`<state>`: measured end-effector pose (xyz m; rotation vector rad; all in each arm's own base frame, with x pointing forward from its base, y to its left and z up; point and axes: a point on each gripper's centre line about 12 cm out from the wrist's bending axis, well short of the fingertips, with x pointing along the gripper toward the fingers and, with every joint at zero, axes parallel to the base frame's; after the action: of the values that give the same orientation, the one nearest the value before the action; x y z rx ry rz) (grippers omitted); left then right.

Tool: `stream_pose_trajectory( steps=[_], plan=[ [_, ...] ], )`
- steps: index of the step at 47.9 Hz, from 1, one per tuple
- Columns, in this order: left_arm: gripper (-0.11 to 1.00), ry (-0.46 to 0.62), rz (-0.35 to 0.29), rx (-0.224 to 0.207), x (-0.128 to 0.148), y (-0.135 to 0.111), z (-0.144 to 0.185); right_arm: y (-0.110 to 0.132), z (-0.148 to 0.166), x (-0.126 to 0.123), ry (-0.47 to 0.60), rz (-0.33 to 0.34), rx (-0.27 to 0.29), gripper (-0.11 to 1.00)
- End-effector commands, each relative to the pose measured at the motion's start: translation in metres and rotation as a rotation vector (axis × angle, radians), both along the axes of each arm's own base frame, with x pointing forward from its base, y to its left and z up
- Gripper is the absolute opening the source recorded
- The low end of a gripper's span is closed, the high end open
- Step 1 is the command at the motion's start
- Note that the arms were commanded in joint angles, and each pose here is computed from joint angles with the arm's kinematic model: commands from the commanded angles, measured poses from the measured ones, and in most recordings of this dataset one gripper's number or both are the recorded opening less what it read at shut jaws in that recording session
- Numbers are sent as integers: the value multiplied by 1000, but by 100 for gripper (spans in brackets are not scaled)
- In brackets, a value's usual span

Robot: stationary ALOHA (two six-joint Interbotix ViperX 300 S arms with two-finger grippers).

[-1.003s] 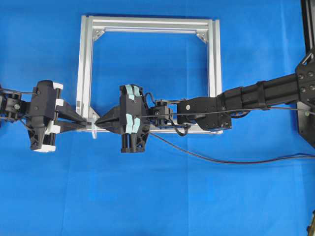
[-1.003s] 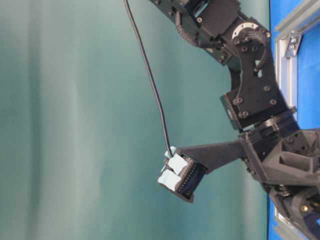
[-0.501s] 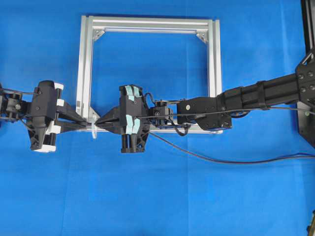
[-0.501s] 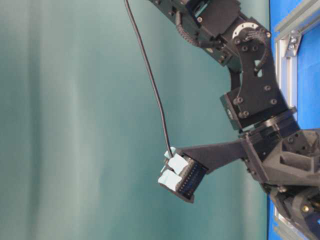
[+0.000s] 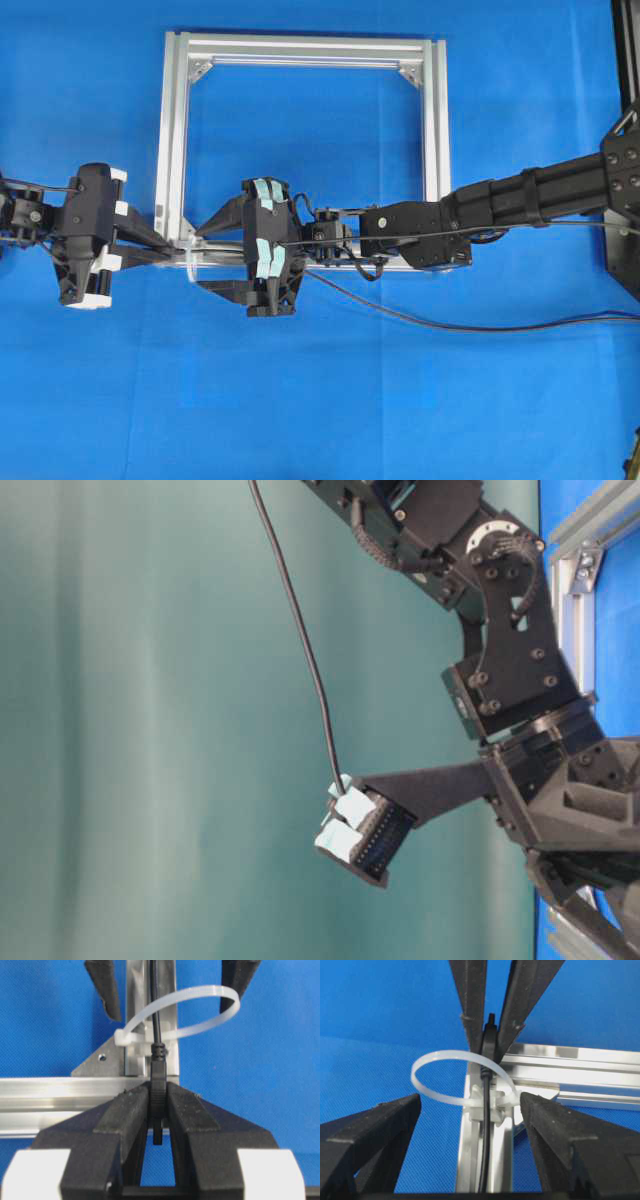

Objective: Insert the wire through the string loop located on the left side.
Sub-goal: 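Open the right gripper and pull the cable through with the left gripper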

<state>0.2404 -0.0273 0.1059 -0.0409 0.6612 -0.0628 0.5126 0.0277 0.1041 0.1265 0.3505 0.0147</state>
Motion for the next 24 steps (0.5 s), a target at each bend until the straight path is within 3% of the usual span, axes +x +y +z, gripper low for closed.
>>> stream_pose_trajectory(
  steps=[1, 17, 24],
  plan=[
    [8, -26, -1, -5, 0, 0, 13, 2, 22, 3, -49, 3, 4, 93],
    [8, 75, -16, -18, -36, 1, 32, 5, 24, 2, -52, 10, 2, 94],
    [8, 77, 0, -50, -53, 2, 39, 6, 24, 2, -52, 12, 1, 94]
  ],
)
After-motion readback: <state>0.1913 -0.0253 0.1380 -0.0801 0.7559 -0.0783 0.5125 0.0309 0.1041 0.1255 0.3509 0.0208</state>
